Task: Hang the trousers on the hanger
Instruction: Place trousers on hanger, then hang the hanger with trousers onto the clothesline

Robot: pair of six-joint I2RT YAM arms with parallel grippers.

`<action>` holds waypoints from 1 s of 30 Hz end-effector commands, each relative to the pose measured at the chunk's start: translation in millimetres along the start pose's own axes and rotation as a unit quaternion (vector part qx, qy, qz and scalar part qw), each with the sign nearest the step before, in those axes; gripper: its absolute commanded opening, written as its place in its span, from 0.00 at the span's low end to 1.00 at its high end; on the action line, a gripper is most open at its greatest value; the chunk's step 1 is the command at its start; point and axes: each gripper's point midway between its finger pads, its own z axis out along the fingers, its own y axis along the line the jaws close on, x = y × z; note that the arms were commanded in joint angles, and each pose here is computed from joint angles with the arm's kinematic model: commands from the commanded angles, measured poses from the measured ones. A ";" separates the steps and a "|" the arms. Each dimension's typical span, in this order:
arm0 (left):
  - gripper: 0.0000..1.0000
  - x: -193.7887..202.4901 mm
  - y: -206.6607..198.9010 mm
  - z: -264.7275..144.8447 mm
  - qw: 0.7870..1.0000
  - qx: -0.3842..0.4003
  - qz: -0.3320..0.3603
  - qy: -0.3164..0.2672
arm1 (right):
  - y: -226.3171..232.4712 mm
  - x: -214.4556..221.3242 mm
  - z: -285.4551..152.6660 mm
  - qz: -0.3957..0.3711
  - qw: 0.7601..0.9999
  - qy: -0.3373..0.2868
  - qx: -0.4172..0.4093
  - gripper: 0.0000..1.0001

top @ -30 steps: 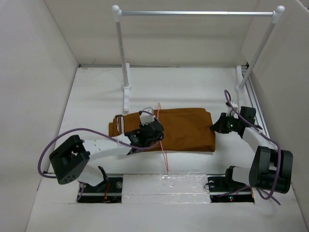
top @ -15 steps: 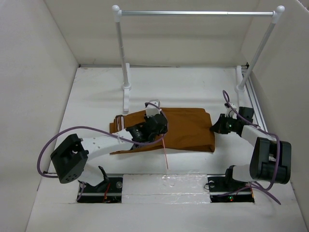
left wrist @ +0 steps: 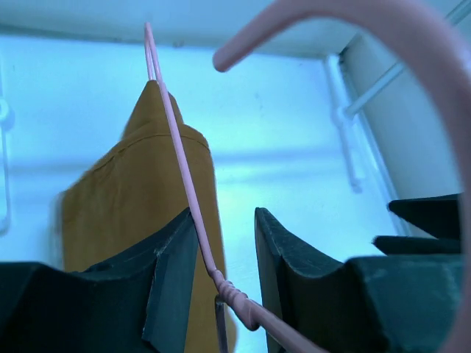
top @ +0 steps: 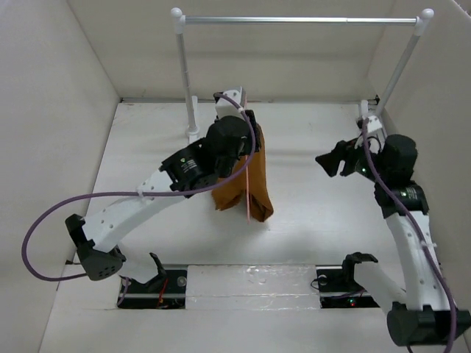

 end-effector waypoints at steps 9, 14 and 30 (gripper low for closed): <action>0.00 -103.5 -31.4 -27.1 0.997 0.055 0.019 -0.054 | 216.8 -121.1 -47.1 0.029 0.956 -0.101 -0.274 0.74; 0.00 -109.3 -41.5 -24.9 0.995 0.072 0.011 -0.065 | 262.2 -113.2 -24.0 0.063 0.946 -0.088 -0.306 0.80; 0.00 -114.2 -40.1 -11.8 0.994 0.070 0.014 -0.087 | 292.8 -108.8 7.3 0.157 0.915 -0.121 -0.351 0.00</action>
